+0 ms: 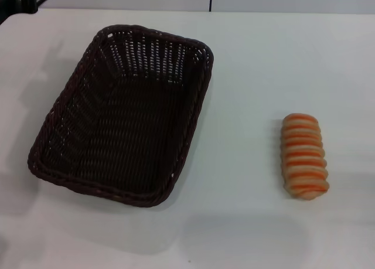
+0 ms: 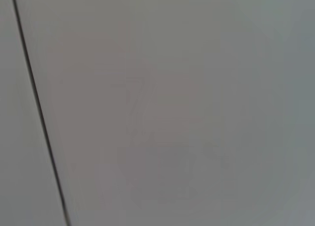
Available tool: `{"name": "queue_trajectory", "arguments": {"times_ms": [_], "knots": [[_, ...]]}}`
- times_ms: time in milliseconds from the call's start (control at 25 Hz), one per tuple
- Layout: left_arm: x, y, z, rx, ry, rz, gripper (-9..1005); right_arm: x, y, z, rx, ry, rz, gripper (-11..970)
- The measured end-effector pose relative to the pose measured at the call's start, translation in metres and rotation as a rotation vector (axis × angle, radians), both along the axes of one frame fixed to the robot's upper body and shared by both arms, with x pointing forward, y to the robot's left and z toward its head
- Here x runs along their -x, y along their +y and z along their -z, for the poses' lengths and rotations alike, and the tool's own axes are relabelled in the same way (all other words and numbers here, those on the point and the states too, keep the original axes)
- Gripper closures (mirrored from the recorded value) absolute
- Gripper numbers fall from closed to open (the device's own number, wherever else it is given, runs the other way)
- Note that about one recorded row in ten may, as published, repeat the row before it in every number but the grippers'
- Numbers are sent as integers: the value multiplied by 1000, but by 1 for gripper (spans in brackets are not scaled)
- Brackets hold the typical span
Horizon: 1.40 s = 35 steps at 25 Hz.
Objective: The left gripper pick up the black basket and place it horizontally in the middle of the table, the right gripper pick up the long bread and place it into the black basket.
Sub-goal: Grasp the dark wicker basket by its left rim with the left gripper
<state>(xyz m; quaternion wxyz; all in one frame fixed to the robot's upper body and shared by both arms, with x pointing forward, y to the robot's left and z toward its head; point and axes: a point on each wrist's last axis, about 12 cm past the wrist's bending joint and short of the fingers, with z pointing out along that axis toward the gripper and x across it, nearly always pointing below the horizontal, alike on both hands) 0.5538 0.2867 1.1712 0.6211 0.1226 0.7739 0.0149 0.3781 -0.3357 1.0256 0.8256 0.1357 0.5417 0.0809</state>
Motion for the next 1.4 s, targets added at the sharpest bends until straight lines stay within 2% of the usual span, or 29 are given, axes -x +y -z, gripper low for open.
{"name": "queue_trajectory", "arguments": {"times_ms": [40,80,360,560,800,1200,1400], "knots": [[0,0,0,0,0,0,314,-1,0,0,0,2,-1,125],[2,-6,-21,-28,126,-10,316,-1,0,0,2,4,-3,125],[17,-23,-37,-110,328,31,329,-6,2,1,6,19,-31,127],[27,-39,-25,-144,439,99,338,-5,2,2,6,25,-30,128],[31,-44,-8,-159,513,125,349,-5,2,2,5,21,-32,129],[9,-47,27,-194,643,126,367,-7,3,1,0,16,-41,131],[5,-48,30,-208,654,125,376,-6,3,1,0,17,-41,131]]}}
